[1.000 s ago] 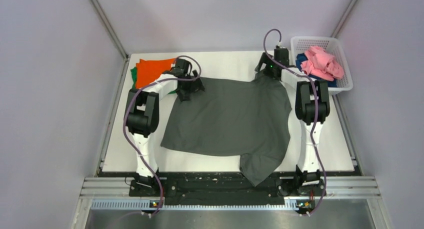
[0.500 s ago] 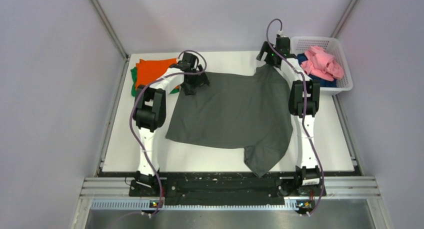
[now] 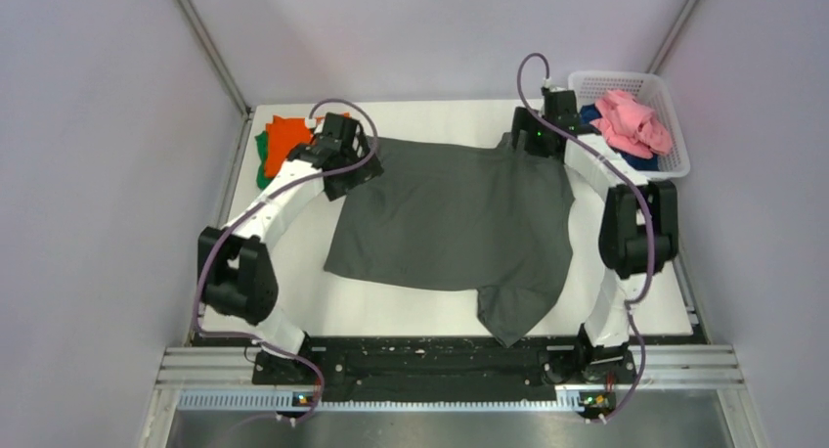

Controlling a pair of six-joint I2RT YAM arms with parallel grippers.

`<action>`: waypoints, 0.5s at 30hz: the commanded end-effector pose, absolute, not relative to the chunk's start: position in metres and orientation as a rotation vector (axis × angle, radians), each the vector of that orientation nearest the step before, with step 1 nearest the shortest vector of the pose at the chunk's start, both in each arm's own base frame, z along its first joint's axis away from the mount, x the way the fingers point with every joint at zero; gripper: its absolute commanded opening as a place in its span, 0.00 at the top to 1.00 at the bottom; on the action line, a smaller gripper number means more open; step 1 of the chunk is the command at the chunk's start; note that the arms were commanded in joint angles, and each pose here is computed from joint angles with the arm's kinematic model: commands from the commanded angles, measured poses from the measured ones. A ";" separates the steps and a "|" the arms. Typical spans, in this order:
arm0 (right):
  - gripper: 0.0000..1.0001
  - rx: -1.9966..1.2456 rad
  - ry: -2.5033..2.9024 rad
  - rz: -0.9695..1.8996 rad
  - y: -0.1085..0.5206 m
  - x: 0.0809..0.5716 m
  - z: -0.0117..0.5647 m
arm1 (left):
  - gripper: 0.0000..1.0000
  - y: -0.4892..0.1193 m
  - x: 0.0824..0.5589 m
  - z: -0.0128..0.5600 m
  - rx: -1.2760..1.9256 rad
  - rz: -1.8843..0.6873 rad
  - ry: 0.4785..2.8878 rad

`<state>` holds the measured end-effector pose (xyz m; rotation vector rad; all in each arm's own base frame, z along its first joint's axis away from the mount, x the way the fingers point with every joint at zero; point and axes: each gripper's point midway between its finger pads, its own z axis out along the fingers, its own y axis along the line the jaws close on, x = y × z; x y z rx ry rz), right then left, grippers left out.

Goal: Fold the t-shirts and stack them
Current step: Flatten out the tshirt

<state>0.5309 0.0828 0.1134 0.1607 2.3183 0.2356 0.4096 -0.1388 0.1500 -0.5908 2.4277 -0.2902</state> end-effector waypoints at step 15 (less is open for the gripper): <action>0.02 0.363 2.615 0.056 0.082 0.347 0.021 | 0.01 -0.065 0.268 0.088 -0.886 -0.046 2.570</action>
